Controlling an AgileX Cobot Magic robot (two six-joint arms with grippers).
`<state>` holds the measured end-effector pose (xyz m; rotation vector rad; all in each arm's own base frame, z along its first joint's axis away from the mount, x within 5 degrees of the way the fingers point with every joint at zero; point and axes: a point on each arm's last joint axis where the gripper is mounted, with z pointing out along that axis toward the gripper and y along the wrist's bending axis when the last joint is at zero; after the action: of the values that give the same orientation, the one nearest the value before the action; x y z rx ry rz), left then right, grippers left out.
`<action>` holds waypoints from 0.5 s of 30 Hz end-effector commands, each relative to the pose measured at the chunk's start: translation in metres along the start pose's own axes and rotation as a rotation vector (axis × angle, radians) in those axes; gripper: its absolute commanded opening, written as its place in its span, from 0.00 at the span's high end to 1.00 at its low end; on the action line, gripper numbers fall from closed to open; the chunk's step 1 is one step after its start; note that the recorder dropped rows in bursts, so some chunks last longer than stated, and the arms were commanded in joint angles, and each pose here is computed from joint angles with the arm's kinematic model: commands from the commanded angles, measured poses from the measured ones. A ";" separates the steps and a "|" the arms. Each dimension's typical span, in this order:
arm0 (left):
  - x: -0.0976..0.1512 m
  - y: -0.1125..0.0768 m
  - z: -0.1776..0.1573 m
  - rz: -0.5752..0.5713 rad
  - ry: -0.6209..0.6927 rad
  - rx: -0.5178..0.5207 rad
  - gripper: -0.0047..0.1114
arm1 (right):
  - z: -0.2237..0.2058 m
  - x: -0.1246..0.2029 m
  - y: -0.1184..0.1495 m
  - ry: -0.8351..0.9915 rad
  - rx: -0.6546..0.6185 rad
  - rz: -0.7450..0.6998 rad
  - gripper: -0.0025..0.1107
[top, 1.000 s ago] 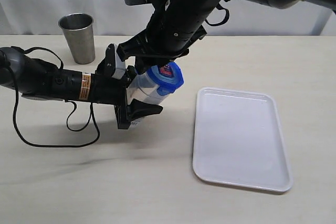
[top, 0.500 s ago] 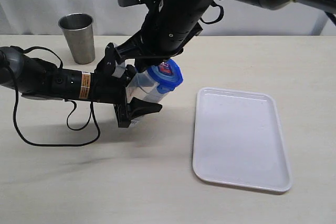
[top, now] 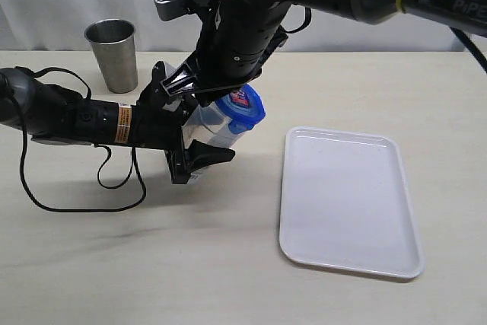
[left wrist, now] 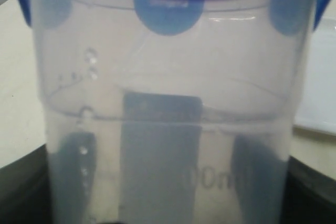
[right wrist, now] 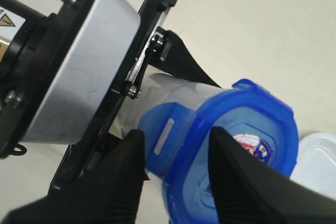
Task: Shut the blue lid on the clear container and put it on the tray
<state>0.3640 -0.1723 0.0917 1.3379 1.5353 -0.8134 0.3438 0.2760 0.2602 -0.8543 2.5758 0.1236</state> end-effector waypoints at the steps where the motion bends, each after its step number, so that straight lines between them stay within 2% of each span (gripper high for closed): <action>1: -0.006 -0.002 0.000 0.043 -0.022 0.027 0.39 | 0.035 0.019 0.004 0.168 0.010 -0.094 0.65; 6: -0.006 -0.002 0.000 0.043 -0.022 0.027 0.39 | 0.034 0.020 0.016 0.174 0.046 -0.203 0.65; 9: -0.006 -0.002 0.000 0.043 -0.022 0.027 0.39 | 0.034 0.021 0.016 0.187 0.087 -0.222 0.65; 15: -0.006 -0.002 0.000 0.043 -0.023 0.028 0.39 | 0.034 0.021 0.016 0.190 0.091 -0.222 0.65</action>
<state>0.3643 -0.1722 0.0916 1.3355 1.5390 -0.8097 0.3366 0.2850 0.2555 -1.0916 2.4681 -0.1086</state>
